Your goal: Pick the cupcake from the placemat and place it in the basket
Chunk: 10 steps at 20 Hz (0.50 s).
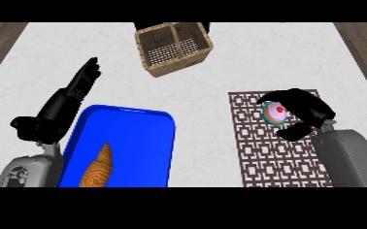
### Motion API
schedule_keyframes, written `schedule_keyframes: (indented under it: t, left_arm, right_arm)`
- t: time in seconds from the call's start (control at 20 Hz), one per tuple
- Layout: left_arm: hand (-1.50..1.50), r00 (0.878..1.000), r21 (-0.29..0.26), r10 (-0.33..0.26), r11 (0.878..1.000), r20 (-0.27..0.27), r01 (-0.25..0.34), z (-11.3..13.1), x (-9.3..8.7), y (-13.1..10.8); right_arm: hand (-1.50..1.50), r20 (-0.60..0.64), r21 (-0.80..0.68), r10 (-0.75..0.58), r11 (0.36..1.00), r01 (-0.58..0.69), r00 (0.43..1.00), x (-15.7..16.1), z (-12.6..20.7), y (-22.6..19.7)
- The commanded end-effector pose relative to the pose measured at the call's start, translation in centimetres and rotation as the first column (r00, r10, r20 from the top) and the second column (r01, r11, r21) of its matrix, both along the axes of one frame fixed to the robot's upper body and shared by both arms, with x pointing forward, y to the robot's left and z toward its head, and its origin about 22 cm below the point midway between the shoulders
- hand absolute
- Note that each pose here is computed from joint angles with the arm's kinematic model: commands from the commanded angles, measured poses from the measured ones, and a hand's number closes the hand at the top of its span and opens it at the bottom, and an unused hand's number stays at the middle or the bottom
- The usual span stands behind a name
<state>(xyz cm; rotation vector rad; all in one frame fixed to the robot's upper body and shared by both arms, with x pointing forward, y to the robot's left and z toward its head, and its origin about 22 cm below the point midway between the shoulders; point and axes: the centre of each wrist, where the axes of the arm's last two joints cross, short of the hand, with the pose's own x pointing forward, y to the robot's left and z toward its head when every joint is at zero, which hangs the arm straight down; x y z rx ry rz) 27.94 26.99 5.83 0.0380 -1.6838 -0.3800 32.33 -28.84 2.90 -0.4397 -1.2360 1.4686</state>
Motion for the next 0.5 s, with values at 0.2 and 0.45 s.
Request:
schedule_keyframes:
  t: [0.2, 0.45]
  left_arm:
    - [0.0, 1.0, 0.002, 0.006, 1.0, 0.021, -0.006, -0.2, -0.4, -0.8]
    - [0.0, 1.0, 0.021, -0.004, 1.0, 0.004, 0.004, 1.1, -0.5, -1.8]
  right_arm:
    - [1.5, 0.01, -0.053, 0.05, 0.997, -0.049, 0.999, -1.5, -0.9, 1.8]
    - [1.5, 0.092, -0.118, 0.15, 0.983, -0.139, 0.984, -1.1, -2.7, 1.6]
